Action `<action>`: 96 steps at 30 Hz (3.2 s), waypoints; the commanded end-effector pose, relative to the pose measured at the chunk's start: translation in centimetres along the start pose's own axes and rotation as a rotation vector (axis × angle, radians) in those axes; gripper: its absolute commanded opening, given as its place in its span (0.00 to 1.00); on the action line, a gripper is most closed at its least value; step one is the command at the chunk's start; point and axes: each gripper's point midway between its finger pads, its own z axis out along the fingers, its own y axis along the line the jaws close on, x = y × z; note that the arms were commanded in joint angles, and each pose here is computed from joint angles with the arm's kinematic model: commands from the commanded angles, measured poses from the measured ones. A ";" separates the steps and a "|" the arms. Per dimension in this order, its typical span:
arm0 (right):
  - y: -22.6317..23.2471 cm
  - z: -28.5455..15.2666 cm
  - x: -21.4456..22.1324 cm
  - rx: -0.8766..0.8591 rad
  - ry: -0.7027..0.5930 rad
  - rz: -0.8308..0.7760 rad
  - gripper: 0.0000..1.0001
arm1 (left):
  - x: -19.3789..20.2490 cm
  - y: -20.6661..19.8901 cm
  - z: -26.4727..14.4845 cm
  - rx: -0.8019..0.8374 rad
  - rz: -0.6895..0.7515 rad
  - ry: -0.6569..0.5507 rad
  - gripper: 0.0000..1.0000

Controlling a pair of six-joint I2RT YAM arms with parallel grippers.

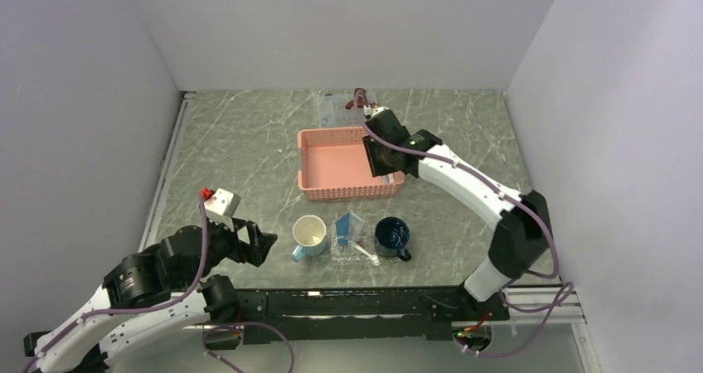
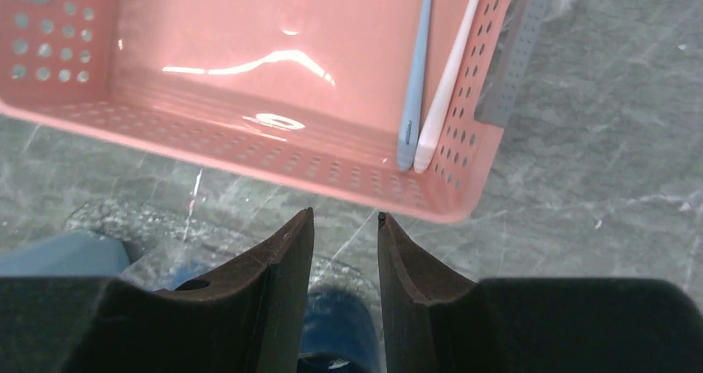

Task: Prepare toiletry sets of a toothbrush and toothpaste on the tray

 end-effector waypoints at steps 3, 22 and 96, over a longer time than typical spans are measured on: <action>0.3 3.9 -2.0 -0.086 0.005 0.026 0.37 | -0.6 0.1 0.2 -0.018 -0.018 -0.025 0.99; -2.3 12.7 1.1 -0.005 0.175 0.083 0.38 | -0.7 0.5 0.2 -0.038 -0.025 -0.030 0.99; 3.3 -7.2 -4.6 -0.261 -0.254 -0.162 0.00 | -7.8 -6.5 1.2 0.111 -0.002 0.019 0.99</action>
